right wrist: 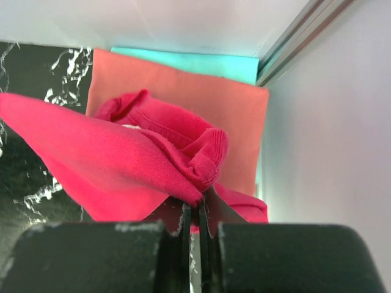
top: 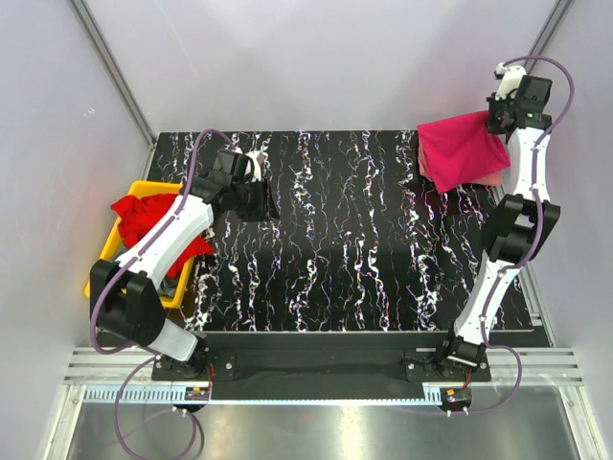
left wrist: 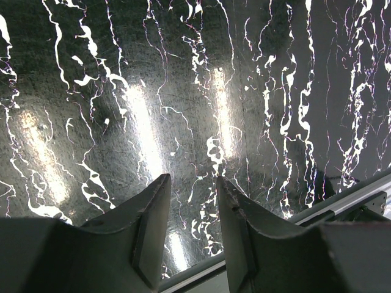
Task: Fold and stack the t-shirts
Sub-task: Neatly place the folded tshirt to the corner
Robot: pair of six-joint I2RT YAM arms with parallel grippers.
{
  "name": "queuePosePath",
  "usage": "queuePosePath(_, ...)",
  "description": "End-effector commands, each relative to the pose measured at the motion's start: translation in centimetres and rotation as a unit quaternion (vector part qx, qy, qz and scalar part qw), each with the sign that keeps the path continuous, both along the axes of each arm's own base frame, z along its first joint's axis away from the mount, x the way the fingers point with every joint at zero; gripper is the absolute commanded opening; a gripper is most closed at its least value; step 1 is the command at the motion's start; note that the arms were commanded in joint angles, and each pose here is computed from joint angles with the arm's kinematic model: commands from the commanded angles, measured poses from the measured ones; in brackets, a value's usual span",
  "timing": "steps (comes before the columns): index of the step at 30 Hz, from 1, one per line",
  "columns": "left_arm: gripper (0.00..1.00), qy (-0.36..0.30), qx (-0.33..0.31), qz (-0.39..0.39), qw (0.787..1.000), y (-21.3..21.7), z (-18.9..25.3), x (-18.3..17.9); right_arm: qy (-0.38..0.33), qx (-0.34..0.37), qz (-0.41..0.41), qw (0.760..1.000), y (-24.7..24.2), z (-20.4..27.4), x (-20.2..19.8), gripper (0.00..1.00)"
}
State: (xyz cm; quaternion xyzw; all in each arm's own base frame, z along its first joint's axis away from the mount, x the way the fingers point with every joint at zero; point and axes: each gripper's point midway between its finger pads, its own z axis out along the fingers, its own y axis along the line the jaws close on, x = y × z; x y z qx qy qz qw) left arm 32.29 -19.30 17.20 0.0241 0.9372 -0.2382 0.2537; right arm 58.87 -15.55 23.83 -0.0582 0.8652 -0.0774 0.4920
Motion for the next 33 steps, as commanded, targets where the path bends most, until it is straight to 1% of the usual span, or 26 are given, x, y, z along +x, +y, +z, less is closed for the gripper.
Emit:
queuePosePath(1, 0.41, -0.01, -0.005, -0.014, 1.0, -0.5, 0.0, 0.3, -0.038, 0.073, 0.0, 0.997, -0.2, 1.3, 1.7, 0.0)
queuePosePath(2, 0.41, -0.01, -0.003, -0.013, 1.0, -0.5, 0.0, 0.3, -0.031, 0.085, -0.008, 0.996, -1.2, 0.0, 1.9, 0.0)
queuePosePath(3, 0.41, -0.01, -0.002, -0.014, 1.0, -0.5, -0.1, 0.3, -0.031, 0.092, -0.009, 0.995, -1.3, -0.3, 2.0, 0.0)
queuePosePath(7, 0.41, -0.008, -0.002, -0.013, 1.0, -0.5, -0.1, 0.4, -0.015, 0.113, 0.019, 0.993, -0.3, -1.4, 1.8, 0.0)
queuePosePath(9, 0.4, -0.008, -0.004, -0.015, 1.0, -0.6, 0.0, 0.3, -0.019, 0.116, 0.033, 0.992, 0.5, -0.3, 1.0, 0.0)
queuePosePath(10, 0.4, -0.009, -0.003, -0.016, 1.0, -0.6, 0.0, 0.3, -0.009, 0.118, 0.039, 0.992, 0.8, -1.1, 0.5, 0.0)
queuePosePath(11, 0.4, -0.01, -0.004, -0.015, 1.0, -0.5, 0.1, 0.3, -0.02, 0.113, 0.044, 0.992, 1.2, 0.6, -0.3, 0.0)
queuePosePath(12, 0.4, -0.013, -0.005, -0.015, 1.0, -0.5, 0.3, 0.2, -0.01, 0.118, 0.045, 0.992, 1.7, 0.0, -1.0, 0.0)
queuePosePath(13, 0.4, -0.013, -0.005, -0.015, 1.0, -0.6, 0.3, 0.3, -0.014, 0.119, 0.054, 0.991, 2.3, 0.8, -1.5, 0.0)
queuePosePath(14, 0.4, -0.016, -0.006, -0.015, 1.0, -0.6, 0.5, 0.3, -0.028, 0.114, 0.061, 0.991, 2.9, 2.8, -2.3, 0.0)
queuePosePath(16, 0.4, -0.019, -0.006, -0.014, 1.0, -0.5, 0.7, 0.3, -0.025, 0.113, 0.08, 0.99, 5.0, 4.2, -3.6, 0.0)
queuePosePath(22, 0.4, -0.027, -0.016, -0.019, 0.999, -0.7, 1.6, 0.0, 0.009, 0.119, 0.121, 0.985, 11.0, 5.2, -5.9, 0.0)
queuePosePath(23, 0.4, -0.029, -0.015, -0.019, 0.999, -0.6, 1.7, 0.0, 0.008, 0.121, 0.137, 0.983, 12.8, 5.8, -6.2, 0.0)
queuePosePath(26, 0.4, -0.032, -0.018, -0.02, 0.999, -0.6, 1.9, -0.2, 0.002, 0.144, 0.16, 0.977, 15.8, 6.6, -6.7, 0.0)
queuePosePath(29, 0.4, -0.034, -0.022, -0.021, 0.999, -0.7, 2.1, -0.3, -0.005, 0.176, 0.179, 0.968, 17.6, 7.5, -6.7, 0.0)
queuePosePath(30, 0.4, -0.035, -0.024, -0.023, 0.999, -0.7, 2.3, -0.4, -0.012, 0.177, 0.178, 0.968, 17.6, 8.0, -6.4, 0.0)
queuePosePath(32, 0.4, -0.037, -0.023, -0.022, 0.999, -0.7, 2.3, -0.4, 0.001, 0.179, 0.165, 0.97, 17.1, 6.7, -5.5, 0.0)
queuePosePath(33, 0.4, -0.036, -0.022, -0.022, 0.999, -0.6, 2.2, -0.4, -0.005, 0.172, 0.163, 0.972, 16.8, 7.2, -5.0, 0.0)
